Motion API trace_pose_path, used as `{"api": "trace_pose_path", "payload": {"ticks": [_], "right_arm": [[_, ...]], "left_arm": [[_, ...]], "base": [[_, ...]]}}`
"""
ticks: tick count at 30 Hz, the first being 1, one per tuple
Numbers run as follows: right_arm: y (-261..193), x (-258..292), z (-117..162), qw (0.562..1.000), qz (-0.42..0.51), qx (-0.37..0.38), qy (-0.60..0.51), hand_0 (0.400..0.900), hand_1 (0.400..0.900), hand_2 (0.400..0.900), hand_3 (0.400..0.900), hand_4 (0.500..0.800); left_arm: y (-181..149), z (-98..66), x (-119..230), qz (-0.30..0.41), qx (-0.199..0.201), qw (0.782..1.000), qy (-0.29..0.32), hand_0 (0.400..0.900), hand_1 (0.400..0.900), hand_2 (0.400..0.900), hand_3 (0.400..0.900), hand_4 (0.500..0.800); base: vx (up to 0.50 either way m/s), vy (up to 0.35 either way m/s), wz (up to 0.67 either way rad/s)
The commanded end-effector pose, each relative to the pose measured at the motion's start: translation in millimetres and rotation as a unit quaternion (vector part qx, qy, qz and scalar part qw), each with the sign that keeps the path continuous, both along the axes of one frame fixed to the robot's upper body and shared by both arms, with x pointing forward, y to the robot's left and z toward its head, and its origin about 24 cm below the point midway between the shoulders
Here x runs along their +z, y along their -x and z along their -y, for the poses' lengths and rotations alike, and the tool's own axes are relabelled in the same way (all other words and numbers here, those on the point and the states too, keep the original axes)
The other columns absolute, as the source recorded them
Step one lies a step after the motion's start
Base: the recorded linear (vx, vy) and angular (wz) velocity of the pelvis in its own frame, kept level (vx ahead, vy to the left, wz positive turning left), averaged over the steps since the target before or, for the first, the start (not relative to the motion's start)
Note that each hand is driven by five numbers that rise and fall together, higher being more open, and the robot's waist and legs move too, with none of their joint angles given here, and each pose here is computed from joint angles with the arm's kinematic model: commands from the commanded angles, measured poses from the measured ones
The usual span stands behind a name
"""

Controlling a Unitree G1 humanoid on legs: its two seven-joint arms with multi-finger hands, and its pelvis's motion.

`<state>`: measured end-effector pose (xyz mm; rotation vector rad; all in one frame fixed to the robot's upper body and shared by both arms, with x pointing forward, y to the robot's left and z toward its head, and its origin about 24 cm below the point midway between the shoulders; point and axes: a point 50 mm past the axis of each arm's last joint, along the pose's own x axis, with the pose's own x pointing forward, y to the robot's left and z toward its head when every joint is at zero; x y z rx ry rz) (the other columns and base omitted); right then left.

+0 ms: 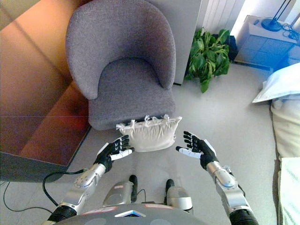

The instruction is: Pick up the pillow and put it on the sofa.

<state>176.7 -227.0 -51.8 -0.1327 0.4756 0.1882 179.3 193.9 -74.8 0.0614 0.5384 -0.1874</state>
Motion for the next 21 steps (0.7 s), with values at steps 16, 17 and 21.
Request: {"api": "trace_pose_path", "payload": {"ticks": [16, 17, 21], "right_arm": [[-51.3, 38.8, -20.8, 0.992, 0.127, 0.023, 0.000, 0.900, 0.900, 0.900, 0.900, 0.800], [-52.2, 38.6, -21.8, 0.992, 0.126, 0.025, 0.001, 0.900, 0.900, 0.900, 0.900, 0.800], [-61.6, 42.0, -29.6, 0.990, 0.137, 0.032, 0.008, 0.900, 0.900, 0.900, 0.900, 0.800]], "left_arm": [[-50.8, -10.0, 49.6, 0.140, 0.038, 0.989, -0.001, 0.900, 0.900, 0.900, 0.900, 0.800], [-51.4, -11.6, 51.8, 0.144, 0.036, 0.989, -0.005, 0.900, 0.900, 0.900, 0.900, 0.800], [-55.7, -11.6, 52.2, 0.146, 0.036, 0.989, -0.016, 0.900, 0.900, 0.900, 0.900, 0.800]], "base": [[0.276, 0.144, -0.31], [0.294, 0.220, -0.04], [0.262, 0.255, 0.11]]}}
